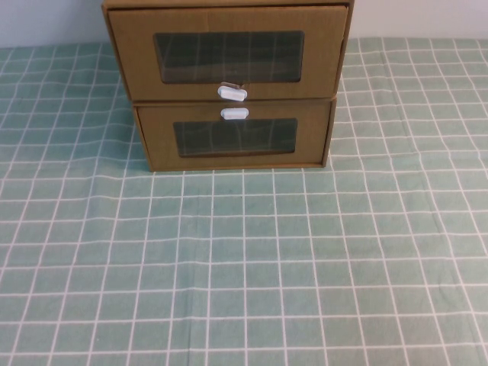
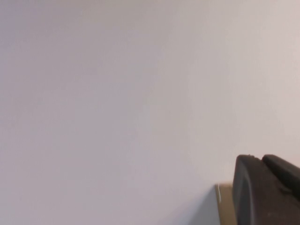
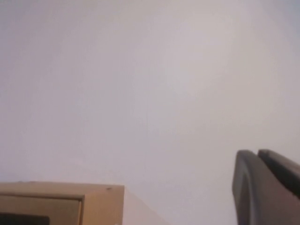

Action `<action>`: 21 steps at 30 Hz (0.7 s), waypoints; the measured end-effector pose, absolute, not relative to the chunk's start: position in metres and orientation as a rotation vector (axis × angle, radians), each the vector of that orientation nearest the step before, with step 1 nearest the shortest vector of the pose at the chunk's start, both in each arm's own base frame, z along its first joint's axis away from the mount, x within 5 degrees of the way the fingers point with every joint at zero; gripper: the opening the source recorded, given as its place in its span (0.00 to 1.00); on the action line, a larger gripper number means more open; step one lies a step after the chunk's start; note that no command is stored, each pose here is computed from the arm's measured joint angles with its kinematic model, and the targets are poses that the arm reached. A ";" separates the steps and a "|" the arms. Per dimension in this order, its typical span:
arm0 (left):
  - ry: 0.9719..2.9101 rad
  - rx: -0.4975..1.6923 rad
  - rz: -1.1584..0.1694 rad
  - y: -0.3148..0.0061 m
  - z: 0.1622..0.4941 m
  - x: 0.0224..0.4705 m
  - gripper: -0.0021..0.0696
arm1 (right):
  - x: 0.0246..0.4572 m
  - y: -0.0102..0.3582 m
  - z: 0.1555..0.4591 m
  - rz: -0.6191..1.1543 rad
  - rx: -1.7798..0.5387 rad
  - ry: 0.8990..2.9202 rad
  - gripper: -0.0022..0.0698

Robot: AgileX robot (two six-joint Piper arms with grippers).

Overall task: Open the shoe box
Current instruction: 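Pull the top drawer of the cardboard box fully open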

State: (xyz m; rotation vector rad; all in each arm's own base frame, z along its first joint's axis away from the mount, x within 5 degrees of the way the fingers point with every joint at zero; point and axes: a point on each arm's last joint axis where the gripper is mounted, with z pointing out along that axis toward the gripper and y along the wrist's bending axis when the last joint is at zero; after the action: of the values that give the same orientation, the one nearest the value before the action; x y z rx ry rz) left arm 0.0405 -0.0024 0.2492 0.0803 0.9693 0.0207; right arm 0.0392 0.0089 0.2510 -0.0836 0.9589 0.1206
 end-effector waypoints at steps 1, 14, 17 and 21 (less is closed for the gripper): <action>0.952 0.078 0.021 -0.002 0.251 0.040 0.02 | 0.039 0.009 0.252 0.122 -0.084 0.948 0.01; 0.470 -0.202 -0.242 0.017 0.326 -0.005 0.02 | 0.014 0.007 0.287 0.231 -0.041 0.605 0.01; 0.483 -0.186 -0.277 0.015 0.359 -0.020 0.02 | 0.002 0.002 0.321 0.290 0.016 0.559 0.01; 0.539 -0.139 -0.275 0.013 0.401 -0.040 0.02 | -0.015 -0.003 0.371 0.423 0.096 0.535 0.01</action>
State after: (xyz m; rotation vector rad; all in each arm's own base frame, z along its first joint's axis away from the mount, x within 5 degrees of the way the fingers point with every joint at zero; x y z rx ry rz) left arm -0.0396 0.0128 0.4010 -0.1386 0.5394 -0.2750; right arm -0.0147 -0.0025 0.3706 0.0960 0.5353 0.4225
